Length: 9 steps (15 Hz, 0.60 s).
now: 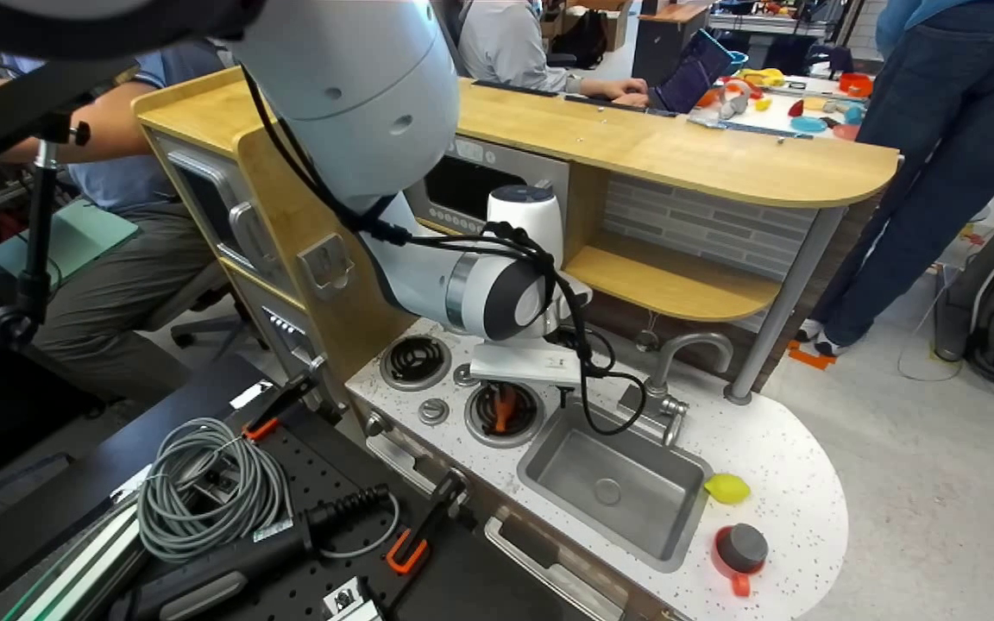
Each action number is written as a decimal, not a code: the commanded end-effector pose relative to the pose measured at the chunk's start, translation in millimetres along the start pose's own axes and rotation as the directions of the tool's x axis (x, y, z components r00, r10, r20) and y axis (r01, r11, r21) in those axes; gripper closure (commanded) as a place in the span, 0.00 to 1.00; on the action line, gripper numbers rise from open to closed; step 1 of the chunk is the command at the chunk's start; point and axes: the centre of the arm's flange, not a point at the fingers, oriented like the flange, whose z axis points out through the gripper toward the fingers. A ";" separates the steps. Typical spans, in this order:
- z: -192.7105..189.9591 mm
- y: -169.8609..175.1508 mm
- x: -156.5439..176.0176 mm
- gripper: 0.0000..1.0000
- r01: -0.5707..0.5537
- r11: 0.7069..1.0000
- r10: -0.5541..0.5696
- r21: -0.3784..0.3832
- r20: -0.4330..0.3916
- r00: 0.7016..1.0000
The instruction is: Remove the chicken from the sink and put it on the stovetop
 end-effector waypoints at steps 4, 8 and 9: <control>-80.4 21.4 -90.2 0.00 -0.153 0.988 0.153 0.030 -0.003 0.988; -113.1 36.9 -136.1 0.00 -0.254 0.967 0.254 0.024 -0.011 0.967; -120.7 41.5 -144.4 0.00 -0.276 0.961 0.276 0.017 -0.017 0.961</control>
